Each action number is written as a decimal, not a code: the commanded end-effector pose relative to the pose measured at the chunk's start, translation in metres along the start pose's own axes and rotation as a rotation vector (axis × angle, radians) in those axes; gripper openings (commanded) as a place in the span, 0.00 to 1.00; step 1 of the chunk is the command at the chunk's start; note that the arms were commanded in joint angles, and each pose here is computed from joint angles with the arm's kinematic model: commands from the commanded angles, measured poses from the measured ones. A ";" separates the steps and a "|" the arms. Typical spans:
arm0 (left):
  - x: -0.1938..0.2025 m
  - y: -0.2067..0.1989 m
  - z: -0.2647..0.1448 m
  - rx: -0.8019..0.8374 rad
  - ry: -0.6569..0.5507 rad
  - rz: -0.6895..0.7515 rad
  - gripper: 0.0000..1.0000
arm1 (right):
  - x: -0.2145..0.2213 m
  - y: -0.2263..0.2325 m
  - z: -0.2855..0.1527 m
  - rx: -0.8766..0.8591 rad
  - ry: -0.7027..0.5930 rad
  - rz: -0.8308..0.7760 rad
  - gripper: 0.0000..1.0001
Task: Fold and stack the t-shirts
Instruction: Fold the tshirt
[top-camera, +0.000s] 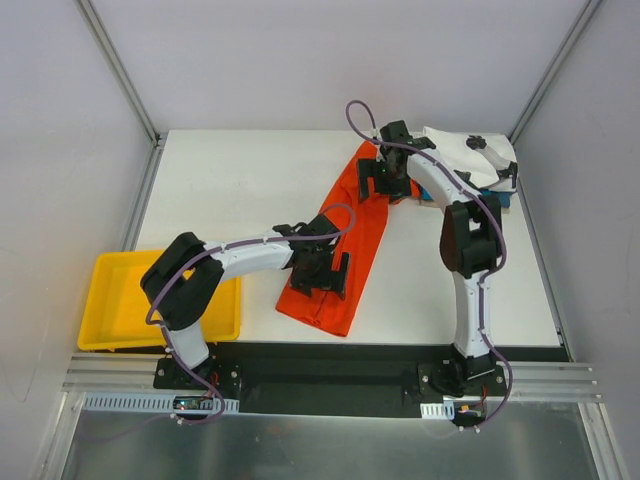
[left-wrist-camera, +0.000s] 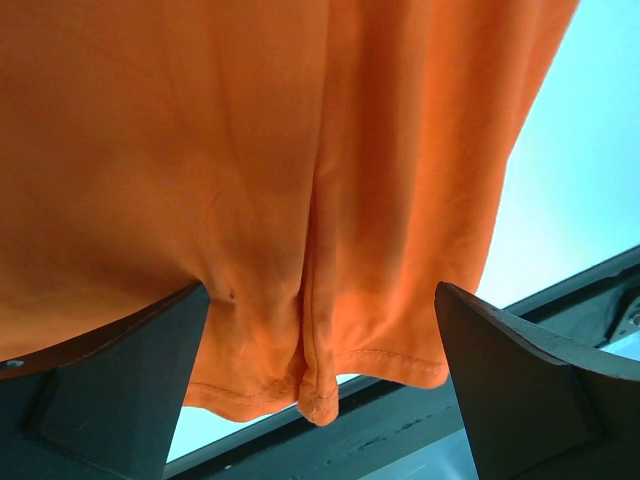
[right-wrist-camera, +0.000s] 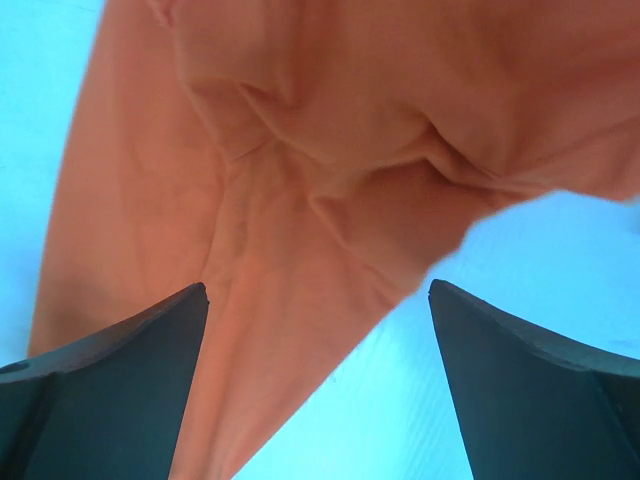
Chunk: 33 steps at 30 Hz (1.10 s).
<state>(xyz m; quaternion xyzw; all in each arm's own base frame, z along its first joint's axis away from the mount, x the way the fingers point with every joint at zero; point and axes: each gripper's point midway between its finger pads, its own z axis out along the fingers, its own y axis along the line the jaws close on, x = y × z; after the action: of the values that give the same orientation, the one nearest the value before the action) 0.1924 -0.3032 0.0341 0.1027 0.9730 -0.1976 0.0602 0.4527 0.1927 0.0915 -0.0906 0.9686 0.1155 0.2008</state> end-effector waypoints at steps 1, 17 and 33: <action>0.025 0.010 0.002 0.000 0.057 0.010 0.99 | 0.006 0.018 0.029 -0.092 0.089 -0.038 0.97; 0.090 0.005 -0.011 0.085 0.119 -0.034 0.99 | -0.008 0.065 0.073 -0.199 0.093 -0.179 0.96; 0.042 -0.061 0.004 0.229 0.116 0.066 0.99 | -0.126 0.007 0.069 -0.181 -0.316 -0.098 0.96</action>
<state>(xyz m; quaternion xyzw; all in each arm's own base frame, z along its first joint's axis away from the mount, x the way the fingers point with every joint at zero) 0.1365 -0.3384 0.0417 0.1302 0.9506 -0.2819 -0.0001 0.5538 0.2194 0.0464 -0.1151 0.9411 0.1834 0.2596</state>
